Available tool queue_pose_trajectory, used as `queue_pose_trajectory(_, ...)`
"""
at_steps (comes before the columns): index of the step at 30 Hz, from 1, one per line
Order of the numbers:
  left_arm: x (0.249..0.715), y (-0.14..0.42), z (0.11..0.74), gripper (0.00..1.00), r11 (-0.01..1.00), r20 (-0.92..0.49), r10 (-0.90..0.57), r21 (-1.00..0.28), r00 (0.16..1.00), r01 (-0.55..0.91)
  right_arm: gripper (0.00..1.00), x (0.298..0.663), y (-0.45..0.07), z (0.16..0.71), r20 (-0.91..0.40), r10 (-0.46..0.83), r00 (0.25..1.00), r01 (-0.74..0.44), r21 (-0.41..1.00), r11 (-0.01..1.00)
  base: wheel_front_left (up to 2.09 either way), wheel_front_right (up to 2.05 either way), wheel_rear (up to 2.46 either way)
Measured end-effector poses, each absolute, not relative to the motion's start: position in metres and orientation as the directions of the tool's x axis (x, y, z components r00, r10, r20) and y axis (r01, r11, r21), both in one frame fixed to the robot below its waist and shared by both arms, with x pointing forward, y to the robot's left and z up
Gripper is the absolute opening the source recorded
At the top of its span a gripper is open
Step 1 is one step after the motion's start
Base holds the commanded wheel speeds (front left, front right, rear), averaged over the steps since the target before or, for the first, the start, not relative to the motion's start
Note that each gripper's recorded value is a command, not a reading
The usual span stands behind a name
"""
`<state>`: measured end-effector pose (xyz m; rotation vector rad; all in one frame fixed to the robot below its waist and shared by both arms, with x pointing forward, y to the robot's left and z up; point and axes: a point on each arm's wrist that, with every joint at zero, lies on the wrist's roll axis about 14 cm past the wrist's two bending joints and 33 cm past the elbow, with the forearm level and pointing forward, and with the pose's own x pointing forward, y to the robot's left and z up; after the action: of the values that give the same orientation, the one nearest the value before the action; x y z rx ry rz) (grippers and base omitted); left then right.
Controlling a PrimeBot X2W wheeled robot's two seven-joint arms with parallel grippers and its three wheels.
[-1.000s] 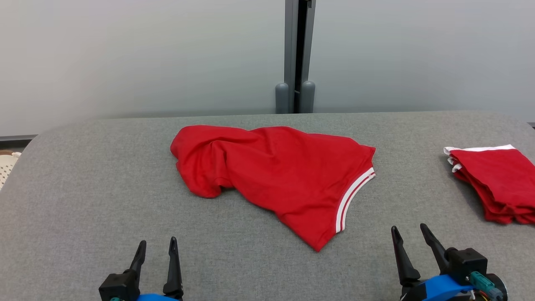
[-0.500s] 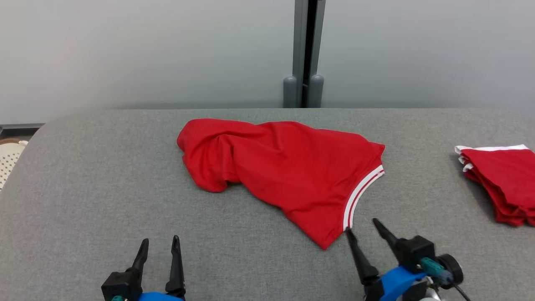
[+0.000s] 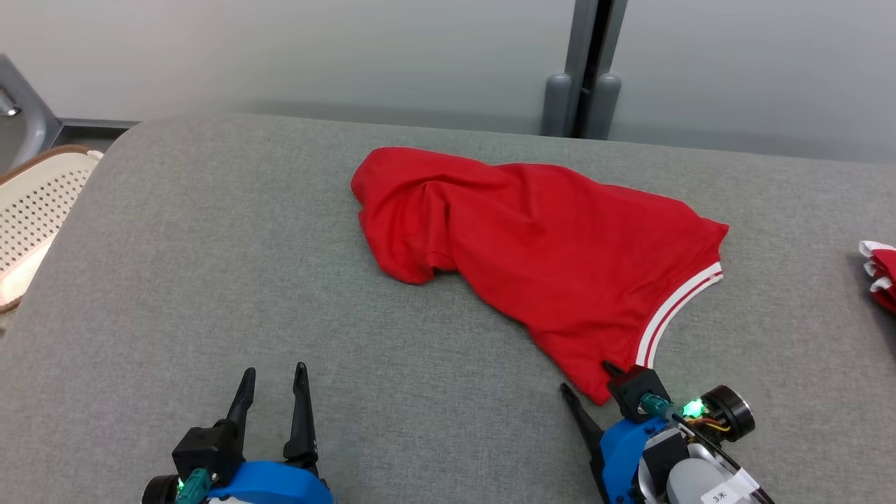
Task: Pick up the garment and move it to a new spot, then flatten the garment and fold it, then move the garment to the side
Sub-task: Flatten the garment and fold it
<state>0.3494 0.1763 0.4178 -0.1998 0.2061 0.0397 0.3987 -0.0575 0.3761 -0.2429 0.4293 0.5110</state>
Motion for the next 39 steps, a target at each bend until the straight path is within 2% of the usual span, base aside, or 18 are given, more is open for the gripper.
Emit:
queue_pose_trajectory(1,0.348,0.179,0.417,1.0,0.979,-0.211,0.027,-0.193,0.977,-0.069,1.0,0.401,-0.058,0.375,-0.459,0.414,0.786,-0.521,-0.131,0.843,0.0,0.0,0.0)
queue_pose_trajectory(2,0.347,0.181,0.416,1.0,0.978,-0.214,0.035,-0.192,0.976,-0.077,0.87,0.403,-0.059,0.374,-0.463,0.411,0.785,-0.523,-0.14,0.841,0.0,0.0,0.0)
queue_pose_trajectory(3,0.347,0.183,0.415,1.0,0.978,-0.216,0.04,-0.191,0.976,-0.082,0.47,0.404,-0.06,0.373,-0.467,0.408,0.785,-0.522,-0.142,0.841,0.0,0.0,0.0)
queue_pose_trajectory(5,0.346,0.183,0.416,1.0,0.978,-0.214,0.041,-0.192,0.976,-0.083,0.0,0.405,-0.062,0.372,-0.473,0.4,0.785,-0.519,-0.151,0.841,0.0,0.0,0.0)
queue_pose_trajectory(10,0.349,0.18,0.419,1.0,0.979,-0.201,0.028,-0.192,0.979,-0.068,0.0,0.411,-0.07,0.387,-0.415,0.386,0.824,-0.48,-0.147,0.865,0.0,0.0,0.0)
queue_pose_trajectory(18,0.357,0.163,0.426,1.0,0.981,-0.176,-0.031,-0.192,0.984,-0.004,0.0,0.417,-0.058,0.456,-0.166,0.436,0.885,-0.458,-0.131,0.879,0.0,0.0,0.0)
queue_pose_trajectory(23,0.359,0.152,0.431,1.0,0.981,-0.161,-0.065,-0.189,0.985,0.033,0.0,0.391,-0.042,0.49,-0.077,0.476,0.876,-0.481,-0.064,0.874,0.0,0.0,0.0)
queue_pose_trajectory(26,0.362,0.147,0.436,1.0,0.981,-0.145,-0.083,-0.187,0.986,0.055,0.0,0.376,-0.035,0.513,-0.042,0.498,0.866,-0.5,-0.071,0.863,0.0,0.0,0.0)
queue_pose_trajectory(30,0.364,0.143,0.438,1.0,0.98,-0.136,-0.095,-0.186,0.986,0.069,0.0,0.361,-0.037,0.542,-0.007,0.517,0.856,-0.516,-0.081,0.853,0.0,0.0,0.0)
queue_pose_trajectory(33,0.365,0.143,0.437,1.0,0.981,-0.139,-0.097,-0.183,0.986,0.07,0.0,0.363,-0.043,0.554,-0.001,0.514,0.858,-0.513,-0.067,0.856,0.0,0.0,0.0)
queue_pose_trajectory(39,0.369,0.149,0.434,1.0,0.982,-0.148,-0.08,-0.184,0.986,0.052,0.0,0.406,-0.085,0.53,-0.115,0.426,0.897,-0.435,-0.069,0.898,0.0,0.0,0.0)
